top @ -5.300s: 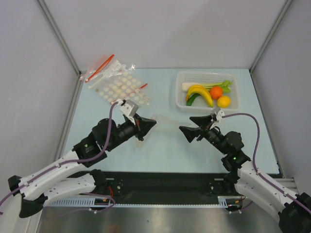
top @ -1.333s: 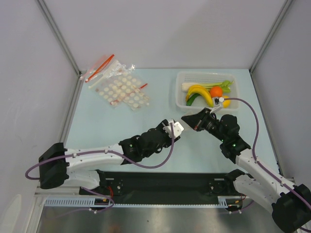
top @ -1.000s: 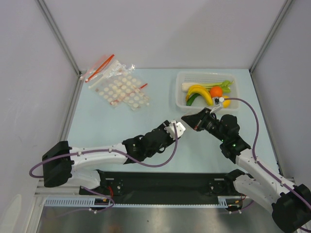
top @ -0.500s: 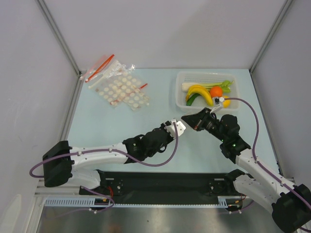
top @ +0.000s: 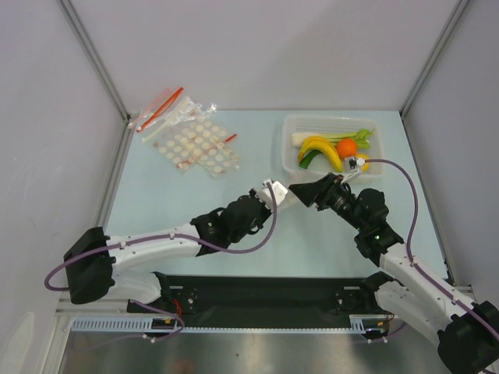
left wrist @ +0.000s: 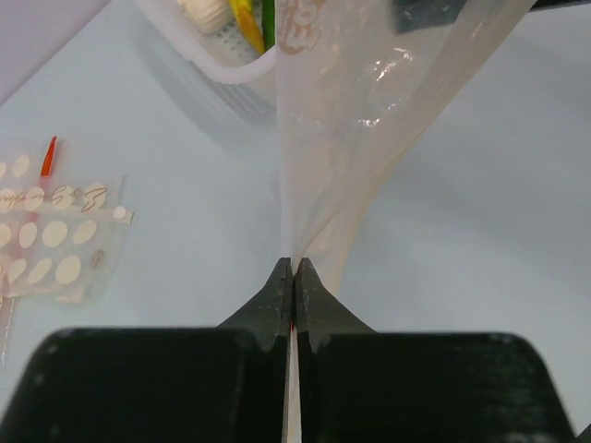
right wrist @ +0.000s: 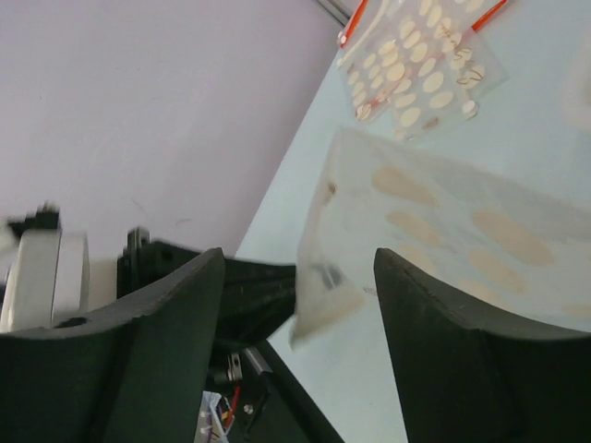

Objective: Place the food in the zip-top bag and seal the zipper
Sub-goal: Open the zipper of the food storage bag.

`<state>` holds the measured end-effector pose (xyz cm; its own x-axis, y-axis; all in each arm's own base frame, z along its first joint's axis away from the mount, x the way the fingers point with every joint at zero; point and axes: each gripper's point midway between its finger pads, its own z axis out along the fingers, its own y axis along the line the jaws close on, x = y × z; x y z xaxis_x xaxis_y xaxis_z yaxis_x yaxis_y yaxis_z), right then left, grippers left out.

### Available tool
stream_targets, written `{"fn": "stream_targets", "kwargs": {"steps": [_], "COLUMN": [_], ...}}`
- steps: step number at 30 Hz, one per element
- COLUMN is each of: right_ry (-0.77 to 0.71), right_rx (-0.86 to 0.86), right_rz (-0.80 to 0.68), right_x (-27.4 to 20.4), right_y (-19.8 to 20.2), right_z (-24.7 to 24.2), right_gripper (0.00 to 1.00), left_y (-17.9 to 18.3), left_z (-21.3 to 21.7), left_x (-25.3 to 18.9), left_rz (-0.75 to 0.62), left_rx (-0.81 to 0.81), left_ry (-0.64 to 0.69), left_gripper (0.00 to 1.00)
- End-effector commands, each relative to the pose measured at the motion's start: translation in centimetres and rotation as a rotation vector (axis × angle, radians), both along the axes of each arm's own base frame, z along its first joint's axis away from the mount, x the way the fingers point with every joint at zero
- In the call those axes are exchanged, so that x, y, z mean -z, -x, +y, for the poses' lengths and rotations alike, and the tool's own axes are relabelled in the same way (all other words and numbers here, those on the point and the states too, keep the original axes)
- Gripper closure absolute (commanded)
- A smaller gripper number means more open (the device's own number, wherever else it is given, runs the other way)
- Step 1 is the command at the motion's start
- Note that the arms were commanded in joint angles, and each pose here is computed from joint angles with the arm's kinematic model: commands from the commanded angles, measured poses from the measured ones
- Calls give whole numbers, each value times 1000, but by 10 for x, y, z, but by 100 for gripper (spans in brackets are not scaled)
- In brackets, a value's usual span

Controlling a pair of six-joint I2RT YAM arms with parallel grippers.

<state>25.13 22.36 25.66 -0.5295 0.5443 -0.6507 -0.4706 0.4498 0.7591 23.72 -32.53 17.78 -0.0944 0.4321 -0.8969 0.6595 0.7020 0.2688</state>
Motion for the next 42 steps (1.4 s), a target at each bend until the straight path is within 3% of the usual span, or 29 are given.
{"fn": "stream_targets", "kwargs": {"steps": [1,8,18,27,28,31,42], "right_ry": [-50,12,191,233,241,255,279], "right_rx": [56,-38,-233,-127,-114,-66,72], "right_rz": [-113,-253,-335,-311,-302,-276,-201], "right_x": [-27,-34,-21,-15,-12,-10,-4], "right_y": [0,19,44,33,30,23,4], "right_z": [-11,-2,60,54,52,47,26], "right_gripper": [27,40,45,72,82,100,100], "left_y": [-12,5,32,37,37,34,6], "left_z": [7,6,-7,-3,-3,3,38], "left_x": [-38,-59,-78,-86,-86,-89,-81], "left_rz": [49,210,296,285,284,266,207], "left_rx": [-21,87,211,227,226,201,-48], "left_ry": [185,382,465,491,495,505,467], "left_gripper": [100,100,100,100,99,100,99]}}
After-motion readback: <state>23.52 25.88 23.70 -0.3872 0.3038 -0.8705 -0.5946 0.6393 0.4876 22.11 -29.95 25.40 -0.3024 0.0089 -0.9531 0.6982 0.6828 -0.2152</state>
